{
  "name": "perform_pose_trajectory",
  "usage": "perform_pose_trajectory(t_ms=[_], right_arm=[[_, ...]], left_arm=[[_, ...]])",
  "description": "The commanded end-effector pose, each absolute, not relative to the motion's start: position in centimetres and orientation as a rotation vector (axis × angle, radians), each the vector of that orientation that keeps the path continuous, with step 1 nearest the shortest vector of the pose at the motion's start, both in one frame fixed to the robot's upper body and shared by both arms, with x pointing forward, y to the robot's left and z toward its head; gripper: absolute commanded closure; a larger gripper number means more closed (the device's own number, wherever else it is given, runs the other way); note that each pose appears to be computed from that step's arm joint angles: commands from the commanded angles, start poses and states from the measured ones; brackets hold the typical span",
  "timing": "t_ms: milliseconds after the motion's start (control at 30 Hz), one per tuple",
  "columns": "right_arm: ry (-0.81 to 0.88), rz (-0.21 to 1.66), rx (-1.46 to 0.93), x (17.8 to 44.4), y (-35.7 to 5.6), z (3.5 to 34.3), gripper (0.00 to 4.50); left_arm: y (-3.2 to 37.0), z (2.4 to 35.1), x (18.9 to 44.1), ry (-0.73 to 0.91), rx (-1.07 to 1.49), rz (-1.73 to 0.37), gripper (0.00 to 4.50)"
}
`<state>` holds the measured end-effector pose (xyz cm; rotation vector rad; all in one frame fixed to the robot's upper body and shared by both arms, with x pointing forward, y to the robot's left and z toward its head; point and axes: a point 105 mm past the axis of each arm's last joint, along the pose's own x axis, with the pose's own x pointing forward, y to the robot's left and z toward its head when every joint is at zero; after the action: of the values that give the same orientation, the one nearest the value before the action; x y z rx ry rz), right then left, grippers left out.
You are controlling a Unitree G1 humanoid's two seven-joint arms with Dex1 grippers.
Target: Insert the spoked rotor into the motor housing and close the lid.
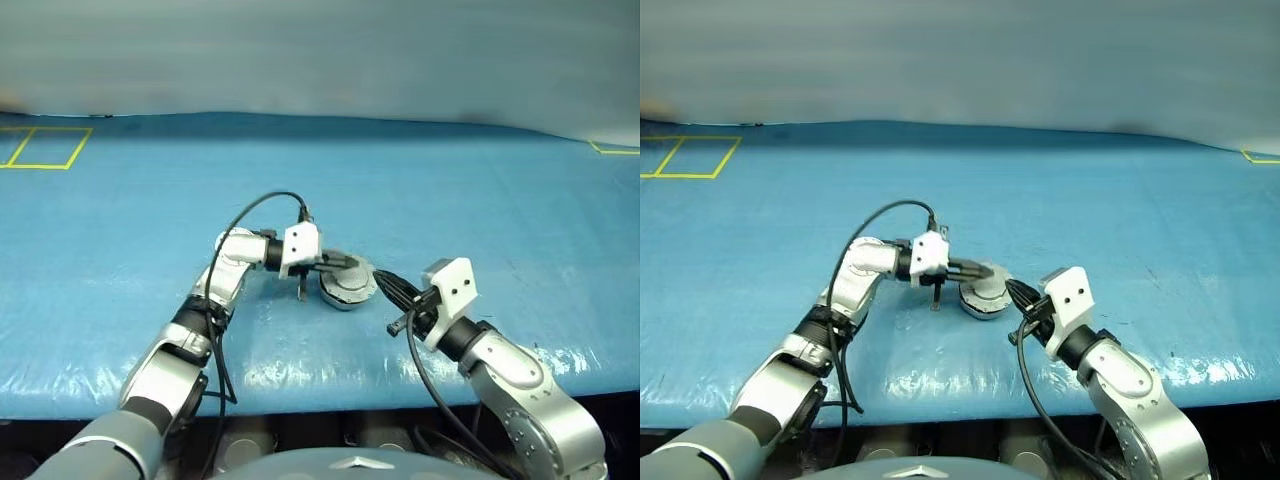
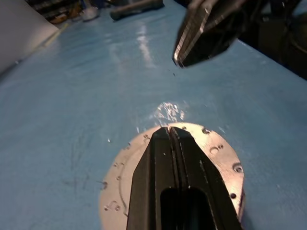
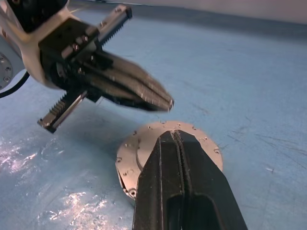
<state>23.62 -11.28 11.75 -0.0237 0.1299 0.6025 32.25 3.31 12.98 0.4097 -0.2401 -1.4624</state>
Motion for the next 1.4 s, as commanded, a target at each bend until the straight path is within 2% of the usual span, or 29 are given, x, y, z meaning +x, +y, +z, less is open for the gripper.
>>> perform_pose_trajectory(t_ms=[33, 200, 300, 400, 600, 967, 1167, 1400], right_arm=[[0.111, 0.607, -0.05, 24.0, -11.0, 11.9, 3.67], [0.122, 0.561, -0.085, 25.7, -11.4, 11.2, 1.93], [0.137, 0.593, -0.065, 26.2, -11.2, 10.9, 0.95], [0.172, 0.618, -0.088, 26.6, -10.8, 10.1, 0.04], [0.197, 0.705, -0.159, 27.0, -9.7, 9.2, 0.04], [0.268, 0.726, -0.26, 27.8, -9.1, 7.0, 0.04], [0.26, 0.725, -0.235, 27.8, -8.5, 7.0, 1.47], [0.259, 0.739, -0.155, 27.8, -7.4, 7.4, 1.47]], left_arm=[[5.5, 14.5, 31.5, -0.271, 0.361, -1.408, 4.5], [7.8, 11.7, 28.0, -0.129, 0.327, -1.394, 4.5], [8.8, 10.0, 27.0, -0.03, 0.293, -1.338, 4.5], [9.3, 9.7, 27.0, -0.037, 0.247, -1.258, 4.5], [9.2, 8.7, 25.7, -0.008, 0.204, -1.23, 4.5], [9.6, 7.9, 26.4, 0.018, 0.244, -1.171, 4.5], [9.5, 7.7, 26.5, 0.013, 0.244, -1.171, 4.5], [9.4, 7.4, 26.8, 0.008, 0.255, -1.177, 4.5]])
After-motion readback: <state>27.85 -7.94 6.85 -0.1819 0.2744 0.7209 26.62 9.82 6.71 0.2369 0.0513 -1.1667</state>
